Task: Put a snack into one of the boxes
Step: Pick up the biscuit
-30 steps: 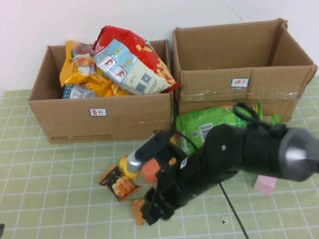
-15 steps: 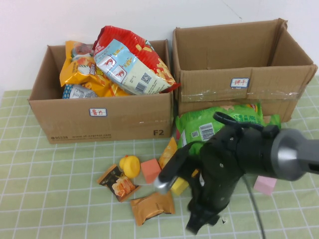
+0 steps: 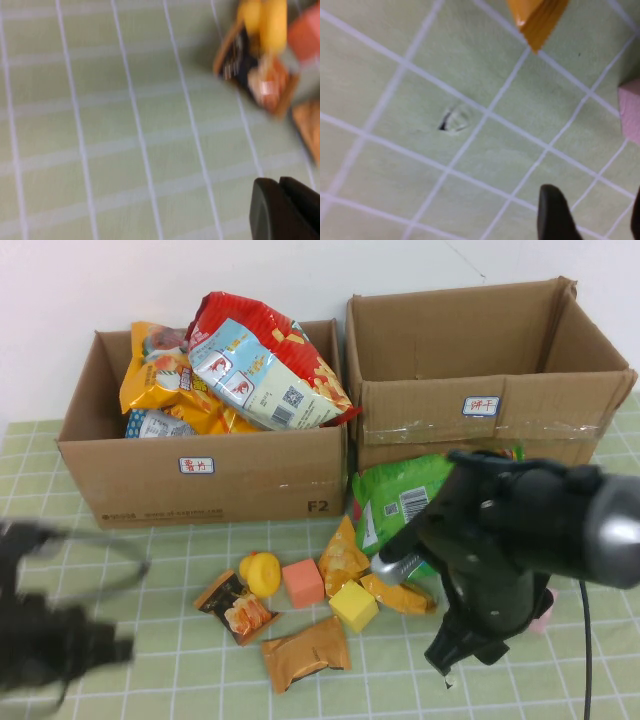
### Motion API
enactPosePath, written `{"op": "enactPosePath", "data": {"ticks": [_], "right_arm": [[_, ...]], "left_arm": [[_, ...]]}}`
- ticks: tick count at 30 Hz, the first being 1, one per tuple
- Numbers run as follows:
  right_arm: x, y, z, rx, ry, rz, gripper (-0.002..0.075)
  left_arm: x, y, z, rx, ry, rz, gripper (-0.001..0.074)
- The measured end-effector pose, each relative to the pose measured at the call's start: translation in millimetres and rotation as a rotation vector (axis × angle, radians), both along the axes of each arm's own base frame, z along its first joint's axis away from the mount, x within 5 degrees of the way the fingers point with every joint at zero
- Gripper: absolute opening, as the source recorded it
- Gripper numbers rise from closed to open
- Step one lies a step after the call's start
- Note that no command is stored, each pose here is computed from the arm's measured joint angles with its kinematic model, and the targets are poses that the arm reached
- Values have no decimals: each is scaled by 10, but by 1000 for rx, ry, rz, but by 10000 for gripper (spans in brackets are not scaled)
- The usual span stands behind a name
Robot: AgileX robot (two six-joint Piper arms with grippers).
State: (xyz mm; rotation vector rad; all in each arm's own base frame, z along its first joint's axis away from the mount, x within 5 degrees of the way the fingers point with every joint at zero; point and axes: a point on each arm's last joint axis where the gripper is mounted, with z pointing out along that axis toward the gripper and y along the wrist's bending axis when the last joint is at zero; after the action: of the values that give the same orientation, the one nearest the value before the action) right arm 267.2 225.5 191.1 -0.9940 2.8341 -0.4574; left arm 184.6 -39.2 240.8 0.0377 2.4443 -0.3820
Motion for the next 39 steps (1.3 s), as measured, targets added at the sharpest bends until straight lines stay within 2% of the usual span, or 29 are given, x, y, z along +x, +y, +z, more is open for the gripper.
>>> {"op": "enactPosePath", "data": {"ticks": [3, 6, 11, 13, 18, 22, 25, 32, 34, 36, 39], "right_arm": [[-77, -25, 151, 80, -22, -23, 316], [-174, -93, 295, 135, -43, -43, 315], [-336, -270, 549, 184, -106, -73, 315], [-396, -355, 644, 194, -142, -88, 315], [-550, -560, 896, 219, -220, -120, 314], [-648, -670, 1057, 242, -252, -133, 314], [-693, -716, 1137, 260, -270, -136, 314], [-744, -774, 1193, 257, -271, -166, 314], [-770, -805, 1204, 244, -263, -192, 314], [-801, -841, 1226, 233, -257, -211, 314], [-860, -902, 1300, 244, -269, -223, 314]], "left_arm": [[352, -49, -24, -13, 9, -4, 7], [661, -114, -100, -20, 49, -49, 81], [1201, -321, -280, -18, 111, -235, 354], [1372, -429, -345, -8, 127, -303, 419], [1617, -654, -501, 114, 152, -437, 461], [1688, -790, -617, 259, 193, -493, 465], [1704, -803, -702, 330, 224, -492, 468], [1706, -816, -810, 345, 282, -497, 454], [1705, -817, -811, 344, 290, -499, 400], [1697, -828, -814, 340, 302, -503, 315], [1692, -832, -802, 332, 317, -502, 142]]}}
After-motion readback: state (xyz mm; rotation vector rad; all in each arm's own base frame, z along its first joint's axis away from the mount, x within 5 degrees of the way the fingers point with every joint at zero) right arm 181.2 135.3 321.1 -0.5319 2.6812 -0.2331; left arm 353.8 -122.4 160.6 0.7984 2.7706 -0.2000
